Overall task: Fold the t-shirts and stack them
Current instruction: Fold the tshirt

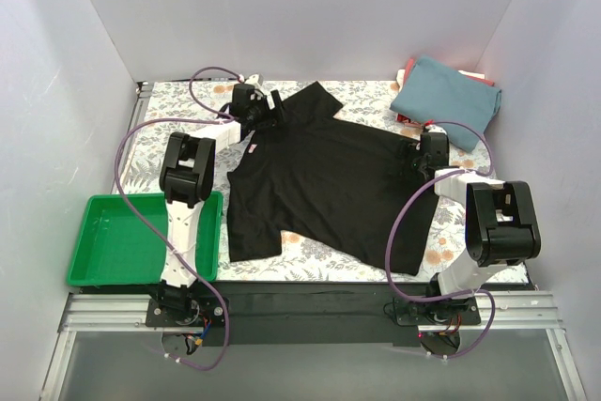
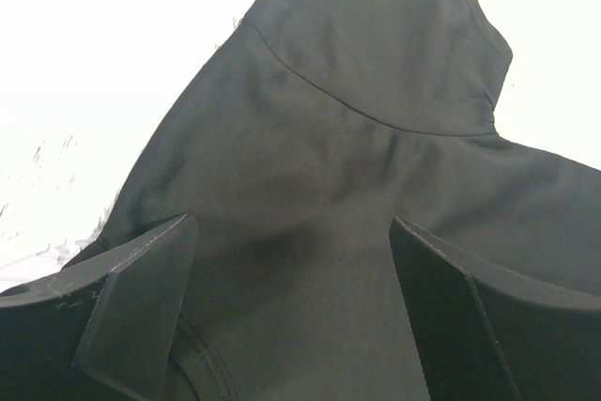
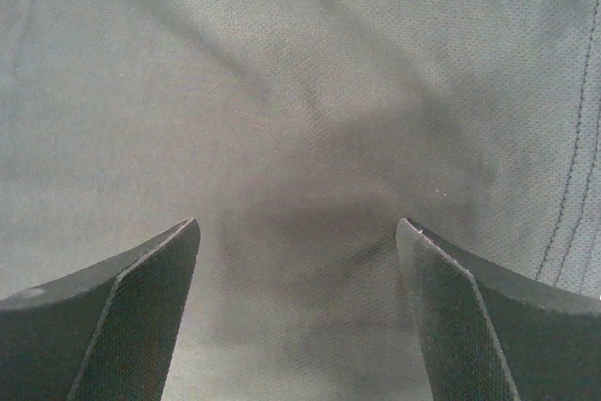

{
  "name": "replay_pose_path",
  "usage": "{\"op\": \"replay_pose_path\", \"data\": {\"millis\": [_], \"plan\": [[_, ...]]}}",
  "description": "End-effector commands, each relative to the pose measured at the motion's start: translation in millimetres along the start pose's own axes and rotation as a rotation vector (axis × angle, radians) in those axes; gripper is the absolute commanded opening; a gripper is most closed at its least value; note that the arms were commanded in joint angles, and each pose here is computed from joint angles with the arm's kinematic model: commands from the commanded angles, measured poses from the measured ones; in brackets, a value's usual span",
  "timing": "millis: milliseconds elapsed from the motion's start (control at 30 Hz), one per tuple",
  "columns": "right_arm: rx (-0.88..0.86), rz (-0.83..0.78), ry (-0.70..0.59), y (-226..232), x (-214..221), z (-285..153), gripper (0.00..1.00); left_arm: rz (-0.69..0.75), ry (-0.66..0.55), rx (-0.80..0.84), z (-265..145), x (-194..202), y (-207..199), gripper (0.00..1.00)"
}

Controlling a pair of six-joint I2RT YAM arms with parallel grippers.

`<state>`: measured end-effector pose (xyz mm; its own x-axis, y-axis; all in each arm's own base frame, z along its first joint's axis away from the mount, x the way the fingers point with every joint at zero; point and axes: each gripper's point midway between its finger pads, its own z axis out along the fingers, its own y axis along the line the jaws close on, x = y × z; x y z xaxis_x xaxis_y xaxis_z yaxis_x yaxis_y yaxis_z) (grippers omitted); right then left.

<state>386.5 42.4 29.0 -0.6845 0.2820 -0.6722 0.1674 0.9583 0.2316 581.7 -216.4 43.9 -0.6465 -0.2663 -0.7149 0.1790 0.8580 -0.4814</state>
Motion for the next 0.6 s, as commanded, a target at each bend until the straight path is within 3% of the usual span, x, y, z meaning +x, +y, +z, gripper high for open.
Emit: {"op": "replay_pose_path", "data": {"millis": [0,567], "plan": [[0.051,0.022,0.084,-14,18,3,0.91,-0.010,0.072,-0.021,12,22,14,0.83],[0.021,0.008,0.052,-7,-16,11,0.91,0.065,0.031,0.066,53,0,5,0.83]]}}
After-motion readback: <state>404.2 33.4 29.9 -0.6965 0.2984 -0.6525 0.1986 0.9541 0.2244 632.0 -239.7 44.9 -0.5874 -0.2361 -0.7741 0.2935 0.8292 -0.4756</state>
